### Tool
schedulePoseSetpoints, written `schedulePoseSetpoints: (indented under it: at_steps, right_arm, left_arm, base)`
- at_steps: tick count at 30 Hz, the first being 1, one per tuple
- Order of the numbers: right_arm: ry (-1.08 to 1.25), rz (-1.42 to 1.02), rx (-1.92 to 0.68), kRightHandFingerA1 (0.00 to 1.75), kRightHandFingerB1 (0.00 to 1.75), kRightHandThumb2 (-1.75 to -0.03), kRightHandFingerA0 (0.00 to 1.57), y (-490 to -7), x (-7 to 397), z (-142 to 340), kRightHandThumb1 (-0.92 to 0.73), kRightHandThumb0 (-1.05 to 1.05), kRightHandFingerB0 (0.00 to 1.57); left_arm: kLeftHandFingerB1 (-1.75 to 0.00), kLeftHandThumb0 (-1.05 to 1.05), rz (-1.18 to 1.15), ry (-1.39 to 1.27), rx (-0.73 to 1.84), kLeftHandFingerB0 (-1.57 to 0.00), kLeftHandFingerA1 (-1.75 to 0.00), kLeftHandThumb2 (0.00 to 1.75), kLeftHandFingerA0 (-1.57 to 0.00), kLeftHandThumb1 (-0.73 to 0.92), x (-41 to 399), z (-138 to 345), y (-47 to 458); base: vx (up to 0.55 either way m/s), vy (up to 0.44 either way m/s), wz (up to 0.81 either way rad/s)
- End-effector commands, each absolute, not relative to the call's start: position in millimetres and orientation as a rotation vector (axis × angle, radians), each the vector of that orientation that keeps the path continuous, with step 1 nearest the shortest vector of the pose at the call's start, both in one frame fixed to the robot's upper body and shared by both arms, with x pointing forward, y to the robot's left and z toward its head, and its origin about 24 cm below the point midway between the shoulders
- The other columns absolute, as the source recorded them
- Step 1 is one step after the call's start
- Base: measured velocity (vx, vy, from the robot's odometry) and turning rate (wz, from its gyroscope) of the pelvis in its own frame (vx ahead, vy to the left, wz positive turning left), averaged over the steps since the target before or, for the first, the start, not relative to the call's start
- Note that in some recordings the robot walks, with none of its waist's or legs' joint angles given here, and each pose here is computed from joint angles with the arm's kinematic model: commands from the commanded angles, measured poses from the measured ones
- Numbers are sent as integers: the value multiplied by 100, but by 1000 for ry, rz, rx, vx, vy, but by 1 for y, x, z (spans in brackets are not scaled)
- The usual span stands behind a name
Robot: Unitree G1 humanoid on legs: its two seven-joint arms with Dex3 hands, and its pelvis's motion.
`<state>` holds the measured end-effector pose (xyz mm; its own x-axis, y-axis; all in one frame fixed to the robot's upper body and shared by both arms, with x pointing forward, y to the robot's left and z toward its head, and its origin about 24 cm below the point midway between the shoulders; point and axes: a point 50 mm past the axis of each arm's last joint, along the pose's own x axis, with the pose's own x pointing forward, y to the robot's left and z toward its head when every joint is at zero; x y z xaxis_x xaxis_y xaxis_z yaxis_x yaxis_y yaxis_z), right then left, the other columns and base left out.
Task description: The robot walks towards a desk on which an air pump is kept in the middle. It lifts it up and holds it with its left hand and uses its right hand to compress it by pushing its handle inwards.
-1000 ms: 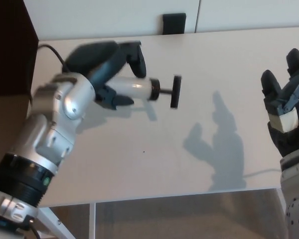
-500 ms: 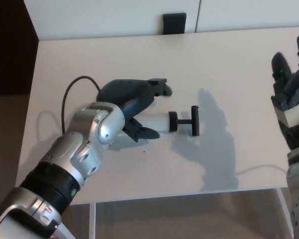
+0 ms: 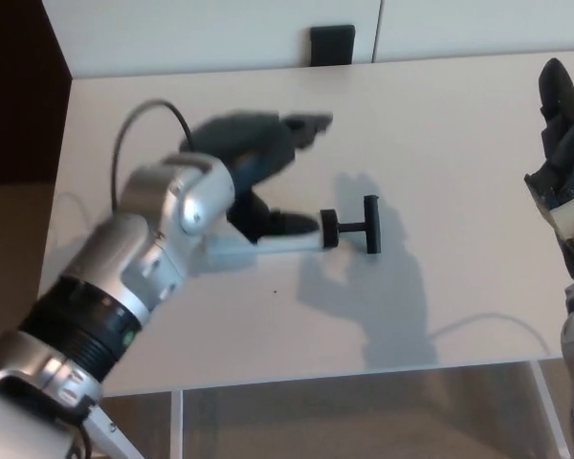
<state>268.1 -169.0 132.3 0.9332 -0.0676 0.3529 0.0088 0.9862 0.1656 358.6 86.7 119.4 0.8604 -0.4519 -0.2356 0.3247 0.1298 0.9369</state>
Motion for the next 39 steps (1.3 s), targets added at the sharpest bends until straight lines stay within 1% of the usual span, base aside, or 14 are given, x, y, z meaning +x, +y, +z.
schedulePoseSetpoints:
  at_steps: [1, 3, 4, 15, 16, 19, 20, 21, 22, 32, 33, 34, 35, 39]
  right_arm:
    - [-445, -45, 78, 16, 10, -119, 4, -170, 254, 144, -88, -89, 3]
    - [-459, -39, 61, 16, 10, -119, 4, -170, 249, 146, -88, -89, 3]
    - [-472, -29, 43, 16, 9, -119, 6, -171, 243, 148, -86, -93, 5]
    - [-633, 112, -218, 22, 8, -117, 0, -200, 117, 183, -72, -96, 0]
    - [-627, 115, -209, 31, 14, -112, 8, -203, 112, 186, -69, -96, 8]
    - [-618, 121, -193, 31, 14, -112, 8, -206, 106, 188, -69, -96, 8]
    - [-602, 114, -178, 40, 29, -65, 11, -208, 101, 190, -83, -100, 7]
    - [-589, 109, -168, 40, 29, -65, 11, -208, 97, 190, -83, -100, 7]
    - [-607, 106, -210, 39, 18, -115, 3, -213, 90, 189, -71, -94, 11]
    - [-654, 113, -298, 37, 21, -114, 3, -225, 64, 189, -72, -91, 7]
    - [-667, 117, -305, 39, 28, -67, 5, -226, 63, 189, -92, -93, 3]
    - [-674, 119, -310, 39, 28, -67, 5, -226, 62, 188, -92, -93, 3]
    - [-686, 118, -316, 39, 22, -114, 3, -228, 61, 187, -75, -95, 10]
    - [-668, 101, -306, 46, 24, -114, 0, -231, 59, 179, -71, -94, 12]
  left_arm:
    - [0, -101, -473, -320, 1277, 0, 0, 95, 0, 56, 351, 195, 98]
    - [0, -101, -457, -377, 1258, 0, 0, 95, 0, 56, 343, 215, 102]
    - [0, -96, -444, -431, 1240, 0, 0, 60, 0, 69, 335, 231, 107]
    - [-15, -83, -375, -937, 1025, -11, -10, 89, -11, 52, 183, 279, 175]
    - [-31, -82, -376, -946, 999, -3, -35, 85, -5, 52, 171, 276, 183]
    - [-31, -82, -379, -955, 975, -3, -35, 85, -5, 52, 157, 273, 190]
    - [-29, -71, -406, -940, 952, -13, -33, 57, -11, 53, 148, 271, 197]
    - [-29, -71, -427, -928, 937, -13, -33, 57, -11, 53, 142, 270, 201]
    - [-38, -71, -458, -885, 877, -16, -42, 74, -13, 42, 129, 262, 214]
    - [-33, -79, -730, -564, 448, -43, -37, 59, -41, 57, 70, 228, 295]
    - [-33, -93, -817, -482, 426, -42, -39, 62, -38, 68, 69, 224, 304]
    - [-33, -93, -878, -426, 408, -42, -39, 62, -38, 68, 67, 223, 310]
    - [-33, -85, -941, -341, 365, -42, -37, 59, -39, 58, 65, 221, 318]
    - [-38, -67, -949, -168, 277, -55, -43, 57, -58, 53, 67, 213, 341]
  base:
    - [0, 0, 0]
    - [0, 0, 0]
    - [0, 0, 0]
    - [0, 0, 0]
    - [0, 0, 0]
    - [0, 0, 0]
    - [0, 0, 0]
    - [0, 0, 0]
    - [0, 0, 0]
    - [0, 0, 0]
    - [0, 0, 0]
    - [0, 0, 0]
    - [0, 0, 0]
    - [0, 0, 0]
